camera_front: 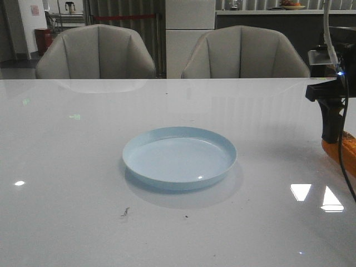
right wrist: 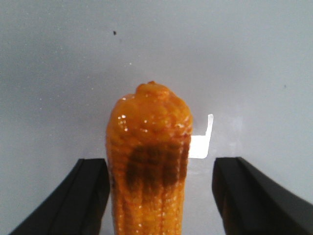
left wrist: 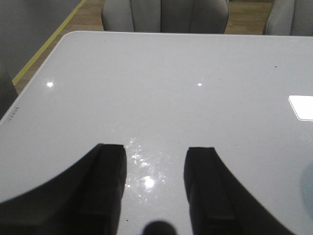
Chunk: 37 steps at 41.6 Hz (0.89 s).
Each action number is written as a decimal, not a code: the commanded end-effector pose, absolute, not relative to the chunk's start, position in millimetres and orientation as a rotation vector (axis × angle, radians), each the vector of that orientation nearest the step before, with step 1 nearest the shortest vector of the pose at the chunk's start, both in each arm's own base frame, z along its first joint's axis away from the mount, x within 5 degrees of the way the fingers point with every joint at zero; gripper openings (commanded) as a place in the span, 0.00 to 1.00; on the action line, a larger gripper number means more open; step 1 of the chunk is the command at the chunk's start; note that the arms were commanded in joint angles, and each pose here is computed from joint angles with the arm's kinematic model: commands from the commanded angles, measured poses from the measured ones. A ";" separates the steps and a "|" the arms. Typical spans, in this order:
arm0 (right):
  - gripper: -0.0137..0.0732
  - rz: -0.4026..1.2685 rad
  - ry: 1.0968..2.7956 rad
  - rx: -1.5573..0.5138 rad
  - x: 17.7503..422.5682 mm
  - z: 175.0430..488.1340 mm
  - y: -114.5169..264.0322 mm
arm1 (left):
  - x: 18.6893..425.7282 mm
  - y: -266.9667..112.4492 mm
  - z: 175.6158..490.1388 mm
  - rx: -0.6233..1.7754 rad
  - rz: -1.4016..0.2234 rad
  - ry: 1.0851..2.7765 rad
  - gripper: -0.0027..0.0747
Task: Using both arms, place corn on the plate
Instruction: 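Lower the right gripper over the orange corn cob and grasp it, then lift the corn cob and carry it above the plate, right gripper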
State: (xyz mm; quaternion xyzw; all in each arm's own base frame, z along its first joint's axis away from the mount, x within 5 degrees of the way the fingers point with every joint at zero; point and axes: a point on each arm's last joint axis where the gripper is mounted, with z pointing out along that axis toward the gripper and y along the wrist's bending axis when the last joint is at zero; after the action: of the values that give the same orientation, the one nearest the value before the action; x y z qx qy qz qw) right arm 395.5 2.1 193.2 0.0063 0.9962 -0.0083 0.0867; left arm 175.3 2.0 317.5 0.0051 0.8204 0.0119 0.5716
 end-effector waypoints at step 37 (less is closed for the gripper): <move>0.27 -0.009 2.912 0.000 409.1 200.2 2.7 | 176.5 2.0 335.4 0.004 0.021 1.813 0.50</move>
State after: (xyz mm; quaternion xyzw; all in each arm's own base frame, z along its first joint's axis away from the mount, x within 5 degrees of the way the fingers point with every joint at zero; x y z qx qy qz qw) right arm 404.3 2.5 164.2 0.0029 0.9980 -0.0072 0.0635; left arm 175.3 2.0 317.5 0.0051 0.8204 0.0119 0.5716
